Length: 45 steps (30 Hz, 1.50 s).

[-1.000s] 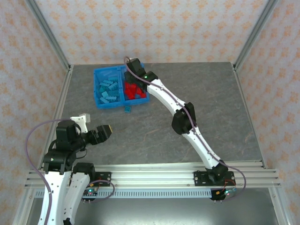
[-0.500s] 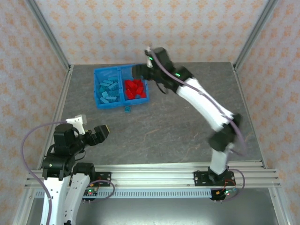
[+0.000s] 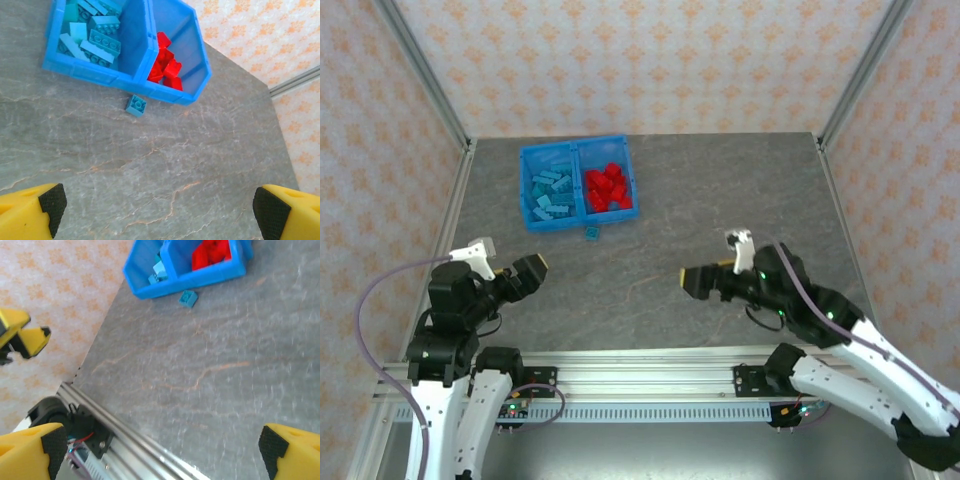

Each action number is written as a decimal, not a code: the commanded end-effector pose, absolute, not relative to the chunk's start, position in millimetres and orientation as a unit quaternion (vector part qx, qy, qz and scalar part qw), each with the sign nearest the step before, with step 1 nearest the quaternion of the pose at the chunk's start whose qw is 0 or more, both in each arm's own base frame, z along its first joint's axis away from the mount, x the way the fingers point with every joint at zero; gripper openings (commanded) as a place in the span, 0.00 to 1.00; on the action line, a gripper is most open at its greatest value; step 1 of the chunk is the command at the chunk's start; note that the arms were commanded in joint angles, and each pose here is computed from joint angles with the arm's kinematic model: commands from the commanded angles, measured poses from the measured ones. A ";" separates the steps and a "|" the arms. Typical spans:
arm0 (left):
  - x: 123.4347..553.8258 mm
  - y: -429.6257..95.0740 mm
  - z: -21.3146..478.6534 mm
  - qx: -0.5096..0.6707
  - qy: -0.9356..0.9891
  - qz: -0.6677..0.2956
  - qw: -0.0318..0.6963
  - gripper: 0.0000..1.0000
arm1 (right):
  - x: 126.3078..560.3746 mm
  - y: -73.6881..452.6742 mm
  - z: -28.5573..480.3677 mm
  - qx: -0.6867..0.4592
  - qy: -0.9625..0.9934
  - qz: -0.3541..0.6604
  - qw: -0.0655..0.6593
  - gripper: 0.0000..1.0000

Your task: Sort the legos into containers by color

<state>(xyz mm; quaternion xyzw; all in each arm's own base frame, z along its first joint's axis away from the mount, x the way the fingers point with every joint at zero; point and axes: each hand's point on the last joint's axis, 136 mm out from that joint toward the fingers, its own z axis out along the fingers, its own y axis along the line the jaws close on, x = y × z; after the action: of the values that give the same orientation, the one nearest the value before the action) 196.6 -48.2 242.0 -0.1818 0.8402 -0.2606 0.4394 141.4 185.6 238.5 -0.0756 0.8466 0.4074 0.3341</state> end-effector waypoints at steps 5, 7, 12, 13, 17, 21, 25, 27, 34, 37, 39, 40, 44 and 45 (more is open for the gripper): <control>243.1 -83.7 212.7 -0.121 0.874 -0.183 0.434 0.99 | 118.7 171.6 194.8 -0.011 0.858 0.434 0.274 0.99; 256.2 -103.5 196.4 -0.078 0.891 -0.126 0.429 0.99 | 122.7 172.8 187.9 0.004 0.860 0.432 0.272 0.99; 295.5 -134.6 150.1 -0.009 0.910 -0.035 0.413 0.94 | 130.6 171.9 186.3 0.022 0.861 0.424 0.280 0.99; 304.6 -138.1 140.2 -0.004 0.915 -0.033 0.403 0.93 | 130.7 170.6 185.6 0.022 0.863 0.419 0.280 0.99; 336.1 -129.7 109.8 -0.026 0.930 -0.023 0.366 0.92 | 130.0 161.6 181.2 0.026 0.875 0.394 0.281 0.99; 362.3 -130.7 94.9 -0.015 0.934 -0.031 0.355 0.92 | 128.2 159.7 175.6 0.028 0.880 0.386 0.274 0.99; 385.9 -148.0 79.7 0.026 0.942 -0.032 0.334 0.91 | 134.7 157.1 177.4 0.039 0.877 0.381 0.289 0.99; 396.1 -151.0 74.0 0.028 0.942 -0.031 0.332 0.90 | 138.7 155.7 180.7 0.042 0.875 0.377 0.301 0.99; 412.0 -140.7 51.8 -0.003 0.945 -0.010 0.327 0.85 | 140.1 158.5 190.6 0.046 0.870 0.387 0.302 0.99; 411.0 -139.8 40.7 -0.001 0.948 -0.004 0.319 0.83 | 138.0 157.6 189.5 0.047 0.872 0.387 0.297 0.99; 411.5 -139.9 34.2 0.001 0.950 -0.001 0.313 0.81 | 137.3 156.9 188.4 0.047 0.873 0.385 0.296 0.99; 411.7 -138.7 30.0 0.000 0.951 0.002 0.310 0.78 | 137.1 156.8 187.9 0.047 0.874 0.384 0.295 0.99; 411.5 -139.8 21.6 -0.004 0.952 0.000 0.305 0.65 | 137.9 156.2 186.7 0.050 0.874 0.382 0.295 0.99; 411.1 -140.2 20.7 -0.005 0.952 -0.003 0.305 0.63 | 138.3 156.2 185.6 0.051 0.875 0.381 0.295 0.99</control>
<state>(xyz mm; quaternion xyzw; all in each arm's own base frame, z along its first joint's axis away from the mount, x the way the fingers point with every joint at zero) 403.9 -143.6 20.2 0.0043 0.9560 -0.0093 0.2933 136.9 158.1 177.2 0.0439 0.8795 0.3781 0.2856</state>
